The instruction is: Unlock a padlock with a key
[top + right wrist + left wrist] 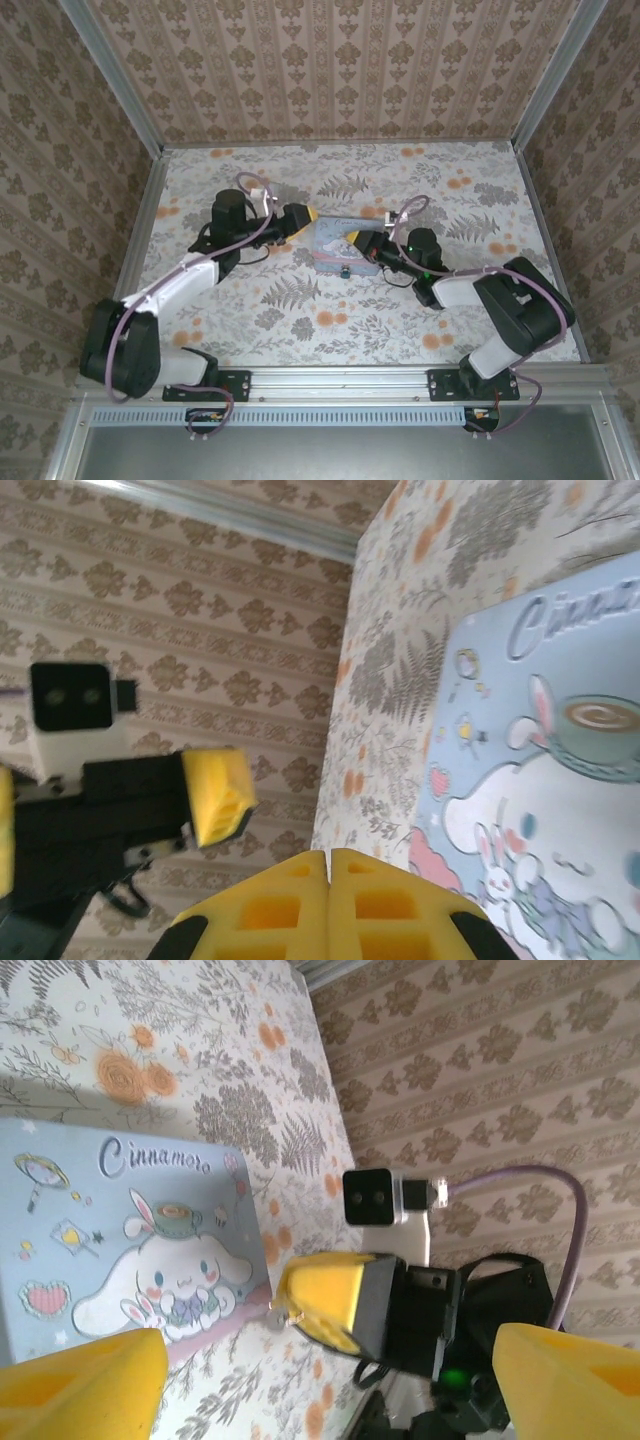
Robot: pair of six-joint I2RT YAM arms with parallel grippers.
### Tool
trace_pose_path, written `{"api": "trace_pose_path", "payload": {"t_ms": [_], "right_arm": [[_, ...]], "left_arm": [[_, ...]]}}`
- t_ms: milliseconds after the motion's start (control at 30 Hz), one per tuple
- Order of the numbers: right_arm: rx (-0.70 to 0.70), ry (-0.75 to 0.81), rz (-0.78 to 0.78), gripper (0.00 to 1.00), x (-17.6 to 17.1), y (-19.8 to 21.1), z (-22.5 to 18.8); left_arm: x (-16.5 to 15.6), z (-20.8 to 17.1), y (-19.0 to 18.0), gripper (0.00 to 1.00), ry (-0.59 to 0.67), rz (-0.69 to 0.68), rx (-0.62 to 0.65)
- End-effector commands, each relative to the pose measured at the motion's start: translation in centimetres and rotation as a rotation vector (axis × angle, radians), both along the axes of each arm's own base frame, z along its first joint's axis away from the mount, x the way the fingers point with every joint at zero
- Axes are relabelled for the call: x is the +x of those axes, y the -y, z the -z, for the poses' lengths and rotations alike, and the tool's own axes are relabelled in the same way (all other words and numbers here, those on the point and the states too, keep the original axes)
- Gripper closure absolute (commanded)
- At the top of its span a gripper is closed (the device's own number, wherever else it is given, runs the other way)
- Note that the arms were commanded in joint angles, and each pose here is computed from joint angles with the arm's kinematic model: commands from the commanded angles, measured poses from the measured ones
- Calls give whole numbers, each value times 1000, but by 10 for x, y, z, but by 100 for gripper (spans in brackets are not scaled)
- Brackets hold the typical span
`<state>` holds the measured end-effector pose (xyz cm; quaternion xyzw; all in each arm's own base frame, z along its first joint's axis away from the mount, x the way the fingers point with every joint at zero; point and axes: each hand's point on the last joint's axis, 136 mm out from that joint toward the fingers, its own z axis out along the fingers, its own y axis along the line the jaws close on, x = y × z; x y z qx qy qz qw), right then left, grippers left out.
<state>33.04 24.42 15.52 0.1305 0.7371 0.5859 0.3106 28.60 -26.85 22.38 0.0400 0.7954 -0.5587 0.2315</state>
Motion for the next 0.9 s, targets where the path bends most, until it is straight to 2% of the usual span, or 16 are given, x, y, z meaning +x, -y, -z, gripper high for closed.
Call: {"api": "trace_pose_path", "payload": {"t_ms": [0, 200, 367, 567, 867], "right_arm": [[-76, -28, 98, 100, -3, 21, 14], [-141, -61, 144, 100, -12, 39, 32], [-133, -29, 157, 100, -7, 43, 20], [-133, -38, 154, 100, 4, 46, 22], [-124, -55, 155, 100, 19, 54, 23]], "left_arm": [[-28, 34, -1, 10, 25, 15, 206], [-67, 70, 24, 8, 72, 70, 368], [-86, 107, 54, 6, 153, 130, 553], [-77, 147, 70, 11, 162, 123, 624], [-60, 160, 87, 15, 243, 121, 632]]}}
